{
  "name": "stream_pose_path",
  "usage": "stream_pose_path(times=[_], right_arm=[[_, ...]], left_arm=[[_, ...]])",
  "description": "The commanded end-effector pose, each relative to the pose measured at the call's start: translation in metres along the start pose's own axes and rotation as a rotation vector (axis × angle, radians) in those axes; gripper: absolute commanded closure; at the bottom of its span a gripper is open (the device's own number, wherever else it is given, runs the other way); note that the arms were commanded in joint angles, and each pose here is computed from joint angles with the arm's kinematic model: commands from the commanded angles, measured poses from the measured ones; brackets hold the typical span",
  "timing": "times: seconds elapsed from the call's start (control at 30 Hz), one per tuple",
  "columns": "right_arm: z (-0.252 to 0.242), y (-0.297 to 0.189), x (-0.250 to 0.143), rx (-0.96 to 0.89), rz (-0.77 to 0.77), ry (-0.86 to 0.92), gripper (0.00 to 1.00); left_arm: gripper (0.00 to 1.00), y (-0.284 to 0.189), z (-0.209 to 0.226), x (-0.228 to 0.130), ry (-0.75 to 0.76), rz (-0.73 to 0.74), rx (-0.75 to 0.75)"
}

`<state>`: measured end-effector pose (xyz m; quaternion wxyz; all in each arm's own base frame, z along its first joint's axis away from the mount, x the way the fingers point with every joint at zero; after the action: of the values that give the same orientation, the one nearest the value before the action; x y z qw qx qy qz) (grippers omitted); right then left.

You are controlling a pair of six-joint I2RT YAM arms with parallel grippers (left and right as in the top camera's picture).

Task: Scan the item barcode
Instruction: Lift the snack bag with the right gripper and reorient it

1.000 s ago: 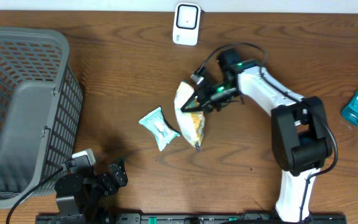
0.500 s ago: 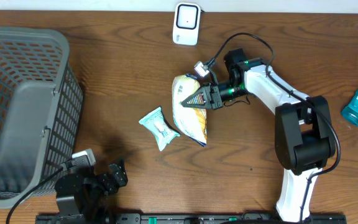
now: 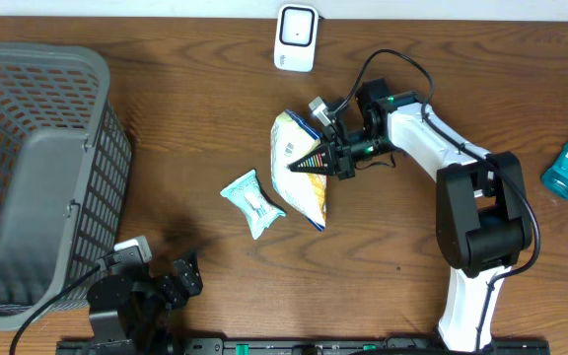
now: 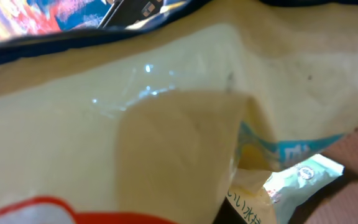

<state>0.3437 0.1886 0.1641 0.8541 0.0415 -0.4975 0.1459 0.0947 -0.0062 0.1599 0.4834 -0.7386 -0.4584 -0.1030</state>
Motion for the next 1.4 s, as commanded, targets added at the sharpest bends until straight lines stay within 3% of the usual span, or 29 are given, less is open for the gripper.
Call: stream_pose_path(times=[0.0, 0.17, 0.4, 0.57, 1.07, 1.37], right_arm=[[0.005, 0.0, 0.004, 0.031, -0.058, 0.007, 0.99], [0.023, -0.003, 0.01, 0.028, -0.061, 0.032, 0.99], [0.087, -0.012, 0.031, 0.012, -0.069, -0.087, 0.99], [0.103, -0.011, 0.031, 0.019, -0.044, -0.11, 0.99], [0.132, 0.006, -0.054, 0.06, -0.045, 0.016, 0.99], [0.149, 0.007, -0.073, 0.067, -0.04, 0.073, 0.99]], left_arm=[[0.02, 0.0, -0.001, 0.0, 0.01, 0.002, -0.009], [0.02, 0.0, -0.001, 0.0, 0.01, 0.002, -0.009], [0.02, 0.0, -0.001, 0.0, 0.01, 0.002, -0.009], [0.02, 0.0, -0.001, 0.0, 0.01, 0.002, -0.009], [0.02, 0.0, -0.001, 0.0, 0.01, 0.002, -0.009], [0.02, 0.0, -0.001, 0.0, 0.01, 0.002, -0.009]])
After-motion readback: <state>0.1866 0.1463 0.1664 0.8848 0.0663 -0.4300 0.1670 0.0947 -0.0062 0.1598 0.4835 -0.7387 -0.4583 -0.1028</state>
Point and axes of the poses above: each gripper's point midway between its finger pads, its own y axis out along the fingers, its own z axis along the line the jaws close on, x = y × z, the point moved 9 cm from there along -y, back along the fingers, and after that the axes turned 12 degrees about -y, right-handed, at the moved point
